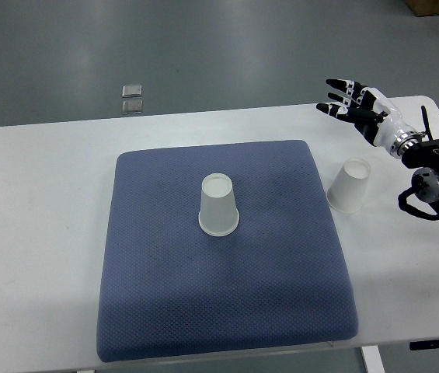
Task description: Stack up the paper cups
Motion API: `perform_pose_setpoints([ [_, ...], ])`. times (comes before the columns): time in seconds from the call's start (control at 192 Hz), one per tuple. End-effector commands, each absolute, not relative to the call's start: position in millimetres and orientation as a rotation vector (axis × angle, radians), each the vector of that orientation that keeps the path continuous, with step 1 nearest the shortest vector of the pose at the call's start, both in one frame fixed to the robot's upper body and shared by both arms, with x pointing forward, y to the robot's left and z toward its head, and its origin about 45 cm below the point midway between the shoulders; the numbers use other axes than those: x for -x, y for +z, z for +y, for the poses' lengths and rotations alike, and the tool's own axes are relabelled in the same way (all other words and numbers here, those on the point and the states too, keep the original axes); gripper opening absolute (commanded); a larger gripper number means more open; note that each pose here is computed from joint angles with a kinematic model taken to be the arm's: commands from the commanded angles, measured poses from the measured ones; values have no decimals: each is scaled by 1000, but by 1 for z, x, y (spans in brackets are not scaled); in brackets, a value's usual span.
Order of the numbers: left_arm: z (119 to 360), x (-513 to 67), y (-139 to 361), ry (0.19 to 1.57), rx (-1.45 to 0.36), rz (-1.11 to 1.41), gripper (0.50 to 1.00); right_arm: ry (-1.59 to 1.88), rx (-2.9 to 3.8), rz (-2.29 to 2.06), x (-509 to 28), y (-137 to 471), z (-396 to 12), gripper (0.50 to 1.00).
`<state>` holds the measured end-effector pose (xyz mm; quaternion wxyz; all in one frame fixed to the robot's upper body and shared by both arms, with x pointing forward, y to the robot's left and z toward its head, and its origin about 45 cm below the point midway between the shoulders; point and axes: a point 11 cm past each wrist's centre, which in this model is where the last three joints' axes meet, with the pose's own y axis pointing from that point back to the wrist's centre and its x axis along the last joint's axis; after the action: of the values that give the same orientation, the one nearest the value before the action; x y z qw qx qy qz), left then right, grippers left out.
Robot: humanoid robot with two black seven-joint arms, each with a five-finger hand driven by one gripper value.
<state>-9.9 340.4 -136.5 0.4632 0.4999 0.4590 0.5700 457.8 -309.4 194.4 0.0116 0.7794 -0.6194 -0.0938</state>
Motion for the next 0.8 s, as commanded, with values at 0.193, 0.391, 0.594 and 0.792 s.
perform_pose_setpoints([
  [0.193,343,14,-136,1411,-1244,1130,1000,-295,-2431,-1949,-459,196,-311,928],
  [0.391,340,12,-137,1400,-1231,1134,1000,-301,-2434,-1964,-459,197,-312,928],
  [0.594,341,12,-136,1403,-1234,1132,1000,-312,-2430,-1968,-458,195,-313,928],
  [0.792,341,12,-137,1401,-1234,1134,1000,-323,-2432,-1974,-458,195,-311,928],
])
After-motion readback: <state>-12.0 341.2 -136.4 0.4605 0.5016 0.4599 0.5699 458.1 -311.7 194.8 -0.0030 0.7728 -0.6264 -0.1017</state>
